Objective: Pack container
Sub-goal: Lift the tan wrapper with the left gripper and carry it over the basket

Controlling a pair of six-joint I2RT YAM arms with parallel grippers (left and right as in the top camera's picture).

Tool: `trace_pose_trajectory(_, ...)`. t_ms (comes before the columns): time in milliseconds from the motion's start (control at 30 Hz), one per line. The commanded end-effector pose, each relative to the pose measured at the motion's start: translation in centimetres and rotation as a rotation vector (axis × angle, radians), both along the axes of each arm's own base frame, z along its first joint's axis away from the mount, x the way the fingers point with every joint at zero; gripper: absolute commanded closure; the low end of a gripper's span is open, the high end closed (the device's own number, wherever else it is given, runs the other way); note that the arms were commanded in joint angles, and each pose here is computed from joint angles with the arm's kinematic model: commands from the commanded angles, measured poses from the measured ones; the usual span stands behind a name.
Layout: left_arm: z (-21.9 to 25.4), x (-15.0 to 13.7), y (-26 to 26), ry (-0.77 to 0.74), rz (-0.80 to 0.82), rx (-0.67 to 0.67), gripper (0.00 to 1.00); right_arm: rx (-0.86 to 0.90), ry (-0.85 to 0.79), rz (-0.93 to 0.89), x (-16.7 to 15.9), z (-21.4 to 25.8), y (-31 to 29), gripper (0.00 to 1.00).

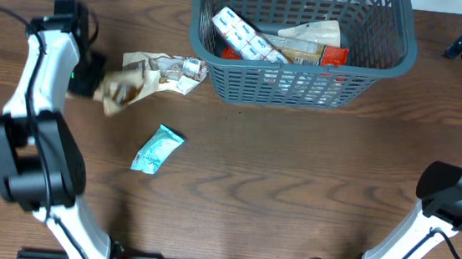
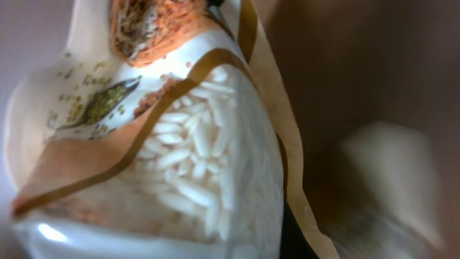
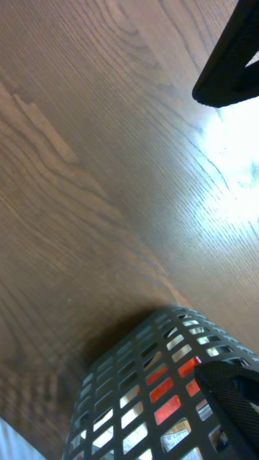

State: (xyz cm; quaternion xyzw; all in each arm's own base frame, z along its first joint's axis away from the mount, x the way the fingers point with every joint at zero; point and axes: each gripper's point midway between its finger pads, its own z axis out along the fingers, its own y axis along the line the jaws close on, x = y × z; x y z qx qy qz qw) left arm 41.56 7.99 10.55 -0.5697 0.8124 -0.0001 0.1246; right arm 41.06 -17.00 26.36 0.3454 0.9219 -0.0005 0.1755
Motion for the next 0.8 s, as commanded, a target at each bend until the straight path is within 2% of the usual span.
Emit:
trace_pose_trajectory(0, 12.1, 3.3, -3.0, -0.304, -0.299, 0.167, 0.94, 0.005, -0.004, 0.009, -0.1, 0.3, 0.5, 0.01)
trace_pose_trajectory(133, 22.1, 5.4, -9.0, -0.646, -0.483, 0.252, 0.94, 0.005, -0.004, 0.009, -0.1, 0.3, 0.5, 0.01)
trace_pose_trajectory(267, 31.3, 5.2, -15.6, -0.983, -0.627, 0.301, 0.94, 0.005, -0.004, 0.009, -0.1, 0.3, 0.5, 0.01)
trace_pose_trajectory(400, 35.9, 4.5, -20.4, -1.178, -0.707, 0.302, 0.95, 0.005, -0.004, 0.009, -0.1, 0.3, 0.5, 0.00)
trace_pose_trajectory(567, 35.9, 4.9, -24.1, -1.227, -0.757, 0.263, 0.94, 0.005, -0.004, 0.009, -0.1, 0.3, 0.5, 0.01)
trace_pose_trajectory(767, 31.8, 6.9, -27.0, -1.154, -0.781, 0.177, 0.94, 0.005, -0.004, 0.009, -0.1, 0.3, 0.5, 0.01)
